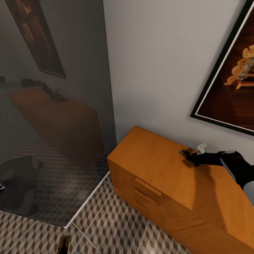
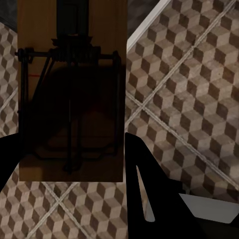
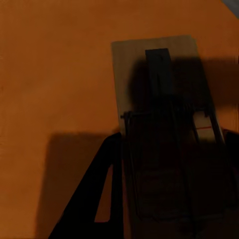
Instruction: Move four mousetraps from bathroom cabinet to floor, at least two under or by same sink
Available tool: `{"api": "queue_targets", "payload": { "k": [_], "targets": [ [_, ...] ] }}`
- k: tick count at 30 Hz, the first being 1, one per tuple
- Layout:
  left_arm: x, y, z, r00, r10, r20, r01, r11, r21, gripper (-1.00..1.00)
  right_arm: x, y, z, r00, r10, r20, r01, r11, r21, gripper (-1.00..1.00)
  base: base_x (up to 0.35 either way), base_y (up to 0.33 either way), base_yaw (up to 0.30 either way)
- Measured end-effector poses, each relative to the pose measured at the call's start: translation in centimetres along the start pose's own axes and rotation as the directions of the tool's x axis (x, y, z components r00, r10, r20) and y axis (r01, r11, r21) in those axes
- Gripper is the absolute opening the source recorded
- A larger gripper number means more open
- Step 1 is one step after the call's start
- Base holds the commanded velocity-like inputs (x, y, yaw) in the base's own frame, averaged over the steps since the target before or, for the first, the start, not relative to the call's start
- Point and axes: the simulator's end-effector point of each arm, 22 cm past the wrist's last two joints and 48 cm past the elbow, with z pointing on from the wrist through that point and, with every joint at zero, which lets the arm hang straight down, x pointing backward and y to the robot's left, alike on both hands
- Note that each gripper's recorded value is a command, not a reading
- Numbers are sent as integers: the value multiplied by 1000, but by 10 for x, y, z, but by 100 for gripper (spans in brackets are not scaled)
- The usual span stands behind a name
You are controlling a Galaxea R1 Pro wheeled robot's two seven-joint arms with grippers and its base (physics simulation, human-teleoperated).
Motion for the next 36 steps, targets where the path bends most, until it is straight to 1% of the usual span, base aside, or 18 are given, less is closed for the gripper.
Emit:
{"api": "queue_targets", "payload": {
  "k": [7,18,36],
  "targets": [
    [0,0,0,1000,0,0,0,1000,0,-100,-11,4,-3,1000,8,-10,-8,1000,1,-100,0,0,0],
    [0,0,0,1000,0,0,0,1000,0,-100,-17,5,-6,1000,22,-19,-21,1000,3,-100,-16,7,0],
    [0,0,0,1000,0,0,0,1000,0,-100,-19,7,-7,999,26,-27,-26,1000,4,-100,-225,183,0]
  ]
}}
